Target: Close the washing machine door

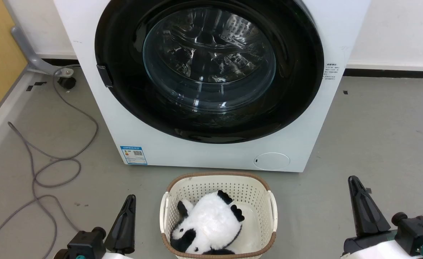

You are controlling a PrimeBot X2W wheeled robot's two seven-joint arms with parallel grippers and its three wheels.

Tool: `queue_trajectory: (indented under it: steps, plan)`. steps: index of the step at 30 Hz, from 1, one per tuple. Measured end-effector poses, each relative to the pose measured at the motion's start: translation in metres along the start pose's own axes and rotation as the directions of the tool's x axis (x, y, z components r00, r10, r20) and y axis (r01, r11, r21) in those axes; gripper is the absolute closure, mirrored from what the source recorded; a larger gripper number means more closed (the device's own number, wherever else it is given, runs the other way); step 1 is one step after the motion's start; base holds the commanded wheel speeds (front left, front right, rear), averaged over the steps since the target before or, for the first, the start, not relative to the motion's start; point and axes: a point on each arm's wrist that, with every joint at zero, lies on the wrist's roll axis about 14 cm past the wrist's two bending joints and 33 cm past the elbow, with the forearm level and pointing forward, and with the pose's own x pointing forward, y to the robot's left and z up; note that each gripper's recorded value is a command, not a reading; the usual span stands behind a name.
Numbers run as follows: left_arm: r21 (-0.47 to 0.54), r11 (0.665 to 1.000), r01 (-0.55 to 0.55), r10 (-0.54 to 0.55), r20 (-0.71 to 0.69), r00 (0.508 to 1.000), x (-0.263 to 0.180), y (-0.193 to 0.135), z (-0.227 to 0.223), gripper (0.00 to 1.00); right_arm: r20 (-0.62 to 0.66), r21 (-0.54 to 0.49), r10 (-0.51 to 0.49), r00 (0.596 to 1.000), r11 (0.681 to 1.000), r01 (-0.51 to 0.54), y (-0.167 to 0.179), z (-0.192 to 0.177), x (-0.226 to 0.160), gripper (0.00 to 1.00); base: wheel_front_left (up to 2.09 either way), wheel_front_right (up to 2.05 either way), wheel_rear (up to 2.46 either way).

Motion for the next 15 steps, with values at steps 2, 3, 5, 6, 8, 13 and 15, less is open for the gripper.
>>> queue_trajectory:
  steps: [2,3,5,6,8,13,15]
  plan:
    - [0.005,1.0,0.001,-0.001,-0.004,1.0,0.0004,-0.0003,-0.0003,1.0,-0.006,0.0,0.0,1.0,1.0,0.0,0.0,-0.0008,0.0,1.0,0.0,0.0,0.0]
    - [0.006,1.0,0.001,-0.001,-0.004,1.0,0.0006,-0.0002,-0.0001,1.0,-0.007,0.0,0.0,1.0,1.0,0.0,0.0,-0.001,-0.0001,1.0,0.0,0.0,0.0]
    - [0.009,1.0,-0.001,0.001,-0.004,1.0,0.001,0.0,0.0004,1.0,-0.013,-0.004,0.0,1.0,1.0,0.0,-0.0001,-0.0017,-0.0002,1.0,0.0,0.0,0.0]
    - [0.01,1.0,-0.002,0.002,-0.009,1.0,0.0012,0.0003,-0.0002,1.0,-0.016,-0.006,0.001,1.0,1.0,-0.001,0.0001,-0.0023,-0.0002,1.0,0.0,0.0,0.0]
    - [0.016,1.0,-0.003,0.004,-0.012,1.0,0.0013,0.0005,-0.0005,1.0,-0.021,-0.007,0.0,1.0,1.0,-0.001,0.0,-0.003,-0.0003,1.0,0.0,0.0,0.0]
    - [0.026,1.0,-0.005,0.005,-0.017,1.0,0.0025,0.0011,-0.0003,1.0,-0.033,-0.007,0.0,0.999,1.0,-0.001,0.0,-0.0047,-0.0005,1.0,0.0,0.0,0.0]
    - [0.028,1.0,-0.004,0.004,-0.017,1.0,0.0038,0.0009,0.0006,1.0,-0.035,-0.009,0.0,0.999,1.0,0.0,-0.0002,-0.005,-0.0005,1.0,0.0,0.0,0.0]
